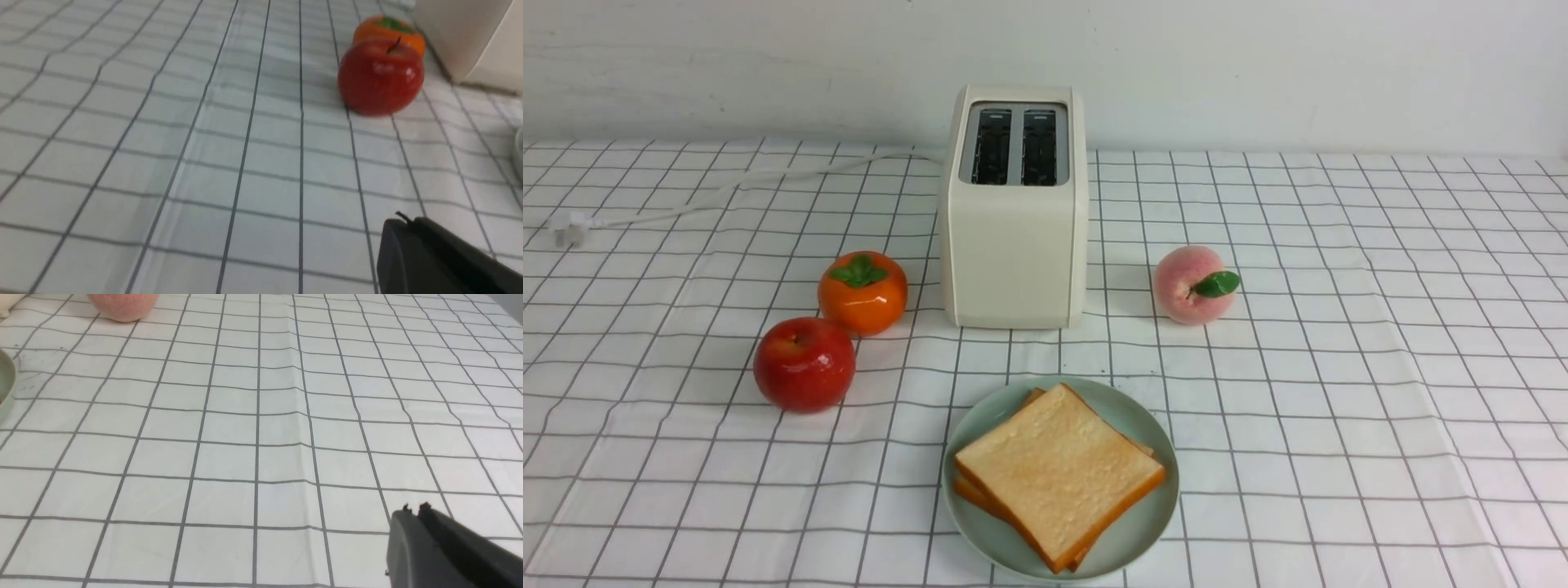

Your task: Take toasted bread from bread machine on white checkered table place on plate.

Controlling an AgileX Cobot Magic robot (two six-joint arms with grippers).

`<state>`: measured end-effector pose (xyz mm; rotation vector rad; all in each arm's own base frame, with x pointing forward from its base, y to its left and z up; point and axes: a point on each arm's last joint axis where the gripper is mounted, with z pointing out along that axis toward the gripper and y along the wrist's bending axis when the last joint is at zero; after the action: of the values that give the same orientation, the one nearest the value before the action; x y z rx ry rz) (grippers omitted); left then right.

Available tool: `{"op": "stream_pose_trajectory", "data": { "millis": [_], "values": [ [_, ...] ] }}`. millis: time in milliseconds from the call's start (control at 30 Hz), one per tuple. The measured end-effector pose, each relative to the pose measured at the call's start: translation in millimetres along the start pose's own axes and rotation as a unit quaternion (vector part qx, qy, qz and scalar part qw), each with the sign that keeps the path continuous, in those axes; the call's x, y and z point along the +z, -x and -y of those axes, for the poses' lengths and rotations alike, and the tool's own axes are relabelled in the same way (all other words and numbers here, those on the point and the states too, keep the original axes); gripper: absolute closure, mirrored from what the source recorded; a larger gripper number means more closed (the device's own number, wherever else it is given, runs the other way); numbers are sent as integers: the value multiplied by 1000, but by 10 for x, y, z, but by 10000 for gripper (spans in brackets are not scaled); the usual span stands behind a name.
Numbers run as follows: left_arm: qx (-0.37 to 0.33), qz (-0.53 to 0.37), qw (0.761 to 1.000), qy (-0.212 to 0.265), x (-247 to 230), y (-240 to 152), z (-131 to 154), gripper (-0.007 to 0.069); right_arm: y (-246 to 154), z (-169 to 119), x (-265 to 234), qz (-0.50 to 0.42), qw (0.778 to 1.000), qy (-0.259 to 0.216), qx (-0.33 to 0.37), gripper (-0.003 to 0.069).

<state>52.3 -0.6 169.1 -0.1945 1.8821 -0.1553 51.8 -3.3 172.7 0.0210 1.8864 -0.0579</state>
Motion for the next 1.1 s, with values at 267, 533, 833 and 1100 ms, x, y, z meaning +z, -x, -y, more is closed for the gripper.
{"op": "stream_pose_trajectory", "data": {
  "millis": [267,533,833,1100],
  "values": [
    [-4,0,1000,0,0,0,0,638,0,0,0,0,1000,0,0,622],
    [-4,1,1000,0,0,2,1,638,0,0,0,0,1000,0,0,610],
    [-5,1,1000,0,0,2,1,638,0,0,0,0,1000,0,0,609],
    [-5,2,1000,0,0,3,1,638,0,0,0,0,1000,0,0,607]
  ]
}}
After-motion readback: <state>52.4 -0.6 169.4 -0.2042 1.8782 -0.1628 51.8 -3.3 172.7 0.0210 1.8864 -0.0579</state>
